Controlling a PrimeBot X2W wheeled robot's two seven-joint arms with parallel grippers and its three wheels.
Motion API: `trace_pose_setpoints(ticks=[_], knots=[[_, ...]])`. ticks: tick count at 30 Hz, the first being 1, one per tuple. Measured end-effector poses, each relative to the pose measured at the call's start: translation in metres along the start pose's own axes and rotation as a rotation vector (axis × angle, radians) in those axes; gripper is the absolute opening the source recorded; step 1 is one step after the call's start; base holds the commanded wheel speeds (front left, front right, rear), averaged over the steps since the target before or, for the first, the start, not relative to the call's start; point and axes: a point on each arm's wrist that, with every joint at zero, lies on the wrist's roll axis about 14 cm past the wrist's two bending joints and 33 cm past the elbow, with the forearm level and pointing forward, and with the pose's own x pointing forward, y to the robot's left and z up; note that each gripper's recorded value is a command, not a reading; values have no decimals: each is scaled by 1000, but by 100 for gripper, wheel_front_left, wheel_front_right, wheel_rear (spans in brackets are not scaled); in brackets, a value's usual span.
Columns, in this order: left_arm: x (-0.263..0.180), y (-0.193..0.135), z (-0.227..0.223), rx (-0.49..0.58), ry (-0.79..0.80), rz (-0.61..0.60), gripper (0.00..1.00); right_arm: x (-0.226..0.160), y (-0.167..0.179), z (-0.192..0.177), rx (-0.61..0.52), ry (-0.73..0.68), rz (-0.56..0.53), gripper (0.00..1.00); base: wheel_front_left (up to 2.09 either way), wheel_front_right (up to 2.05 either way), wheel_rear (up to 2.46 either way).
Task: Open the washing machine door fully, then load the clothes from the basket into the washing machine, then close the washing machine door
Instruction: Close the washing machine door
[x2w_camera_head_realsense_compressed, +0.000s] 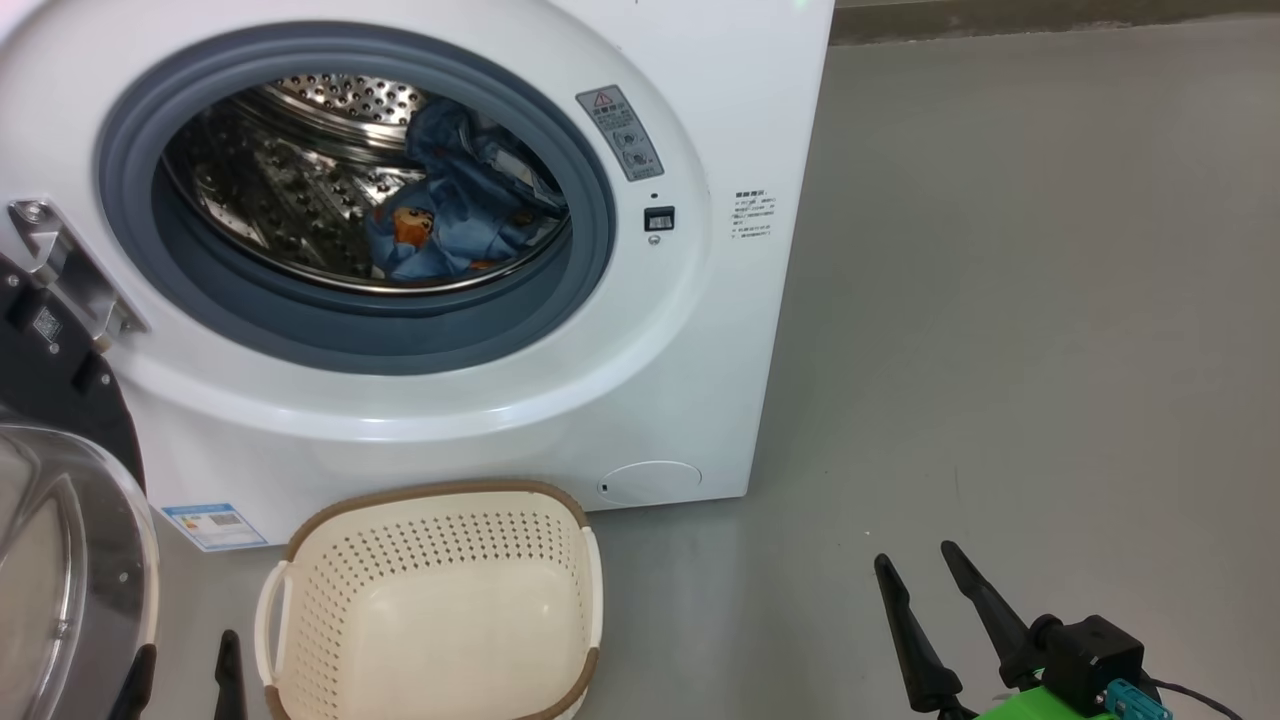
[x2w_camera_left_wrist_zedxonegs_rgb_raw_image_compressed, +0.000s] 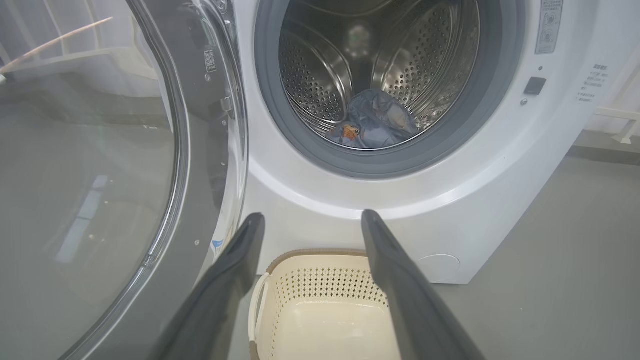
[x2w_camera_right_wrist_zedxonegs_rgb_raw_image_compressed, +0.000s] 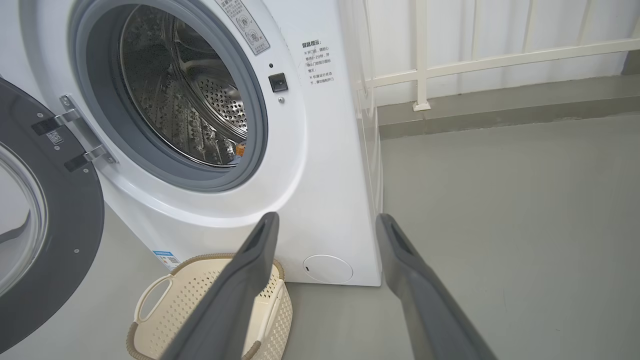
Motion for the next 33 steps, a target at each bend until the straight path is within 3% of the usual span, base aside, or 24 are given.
trace_pose_setpoints(ticks=[11,33], knots=[[-1,4,2,8,-8,12,100,0,1,0,0,1,3,100,-18,18,0],[0,1,10,-4,-35,12,100,-1,1,2,-1,-5,4,100,-128,128,0]])
